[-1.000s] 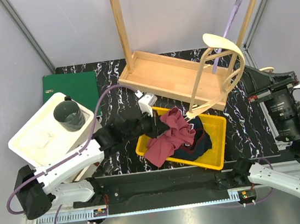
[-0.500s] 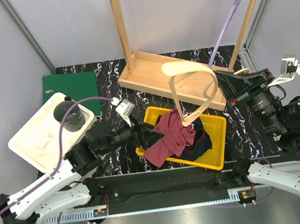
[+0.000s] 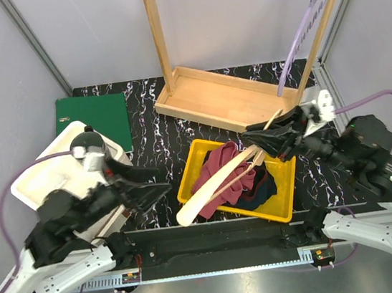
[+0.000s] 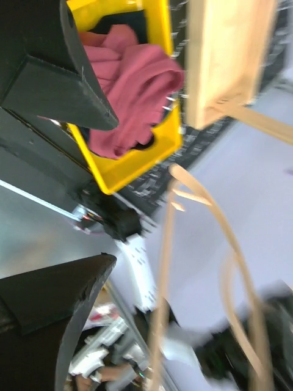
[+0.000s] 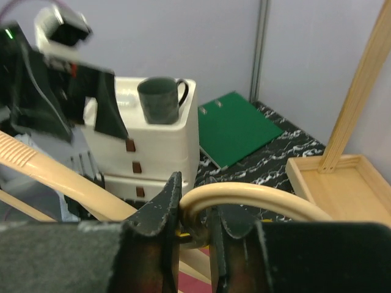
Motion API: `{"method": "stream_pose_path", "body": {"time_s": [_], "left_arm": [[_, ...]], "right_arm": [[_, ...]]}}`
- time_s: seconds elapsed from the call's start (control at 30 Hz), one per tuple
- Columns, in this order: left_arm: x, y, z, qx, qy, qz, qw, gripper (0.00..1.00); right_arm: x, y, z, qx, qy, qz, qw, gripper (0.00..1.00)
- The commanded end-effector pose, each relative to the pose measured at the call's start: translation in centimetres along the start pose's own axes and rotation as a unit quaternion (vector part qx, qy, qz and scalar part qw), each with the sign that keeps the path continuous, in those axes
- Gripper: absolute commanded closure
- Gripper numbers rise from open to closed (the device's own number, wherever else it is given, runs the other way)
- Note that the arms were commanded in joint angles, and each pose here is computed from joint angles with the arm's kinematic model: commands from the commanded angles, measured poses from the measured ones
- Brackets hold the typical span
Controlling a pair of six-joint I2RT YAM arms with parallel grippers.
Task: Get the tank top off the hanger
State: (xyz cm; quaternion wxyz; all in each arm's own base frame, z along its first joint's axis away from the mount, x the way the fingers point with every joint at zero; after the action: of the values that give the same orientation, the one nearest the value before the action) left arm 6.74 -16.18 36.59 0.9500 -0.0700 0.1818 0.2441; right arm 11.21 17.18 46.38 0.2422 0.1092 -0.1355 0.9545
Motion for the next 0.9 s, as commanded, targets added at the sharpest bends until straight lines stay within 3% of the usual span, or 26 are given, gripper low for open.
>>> {"method": "stream_pose_path", "body": {"time_s": [0.0, 0.17, 0.37, 0.57, 0.87], "left_arm": [[-1.5, 3.4, 4.7, -0.073, -0.014, -0.004, 0.997, 0.1], [-4.5, 4.5, 6.5, -0.064, -0.052, -0.091, 0.992, 0.07], [-5.9, 3.2, 6.2, -0.001, -0.079, -0.145, 0.986, 0.07], [-2.5, -0.8, 2.6, 0.14, -0.12, -0.066, 0.981, 0.15], [-1.4, -2.1, 0.6, 0.18, -0.127, -0.056, 0.974, 0.25]], "right_arm": [[-0.2, -2.1, -2.6, 0.079, 0.045, 0.042, 0.995, 1.0], [-1.3, -4.3, -3.9, 0.124, 0.066, 0.032, 0.99, 1.0], [-3.3, -7.0, -5.1, 0.173, 0.077, -0.009, 0.982, 1.0], [-4.6, -8.4, -6.1, 0.203, 0.069, -0.047, 0.975, 1.0], [-5.3, -7.7, -6.2, 0.206, 0.068, -0.081, 0.973, 1.0]]}}
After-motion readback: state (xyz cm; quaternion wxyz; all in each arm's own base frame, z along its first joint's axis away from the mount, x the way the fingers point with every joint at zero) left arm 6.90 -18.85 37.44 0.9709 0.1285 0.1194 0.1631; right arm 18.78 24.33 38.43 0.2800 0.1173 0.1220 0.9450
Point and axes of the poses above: each gripper's point midway between its finger pads, its own y axis back along the fingers, its own x axis along the line the jaws close on, z = x × y, the point moved 5 cm from there along y, back along the fingers, and after that the axes turned 13 degrees about -y, right-handed, at the moved point
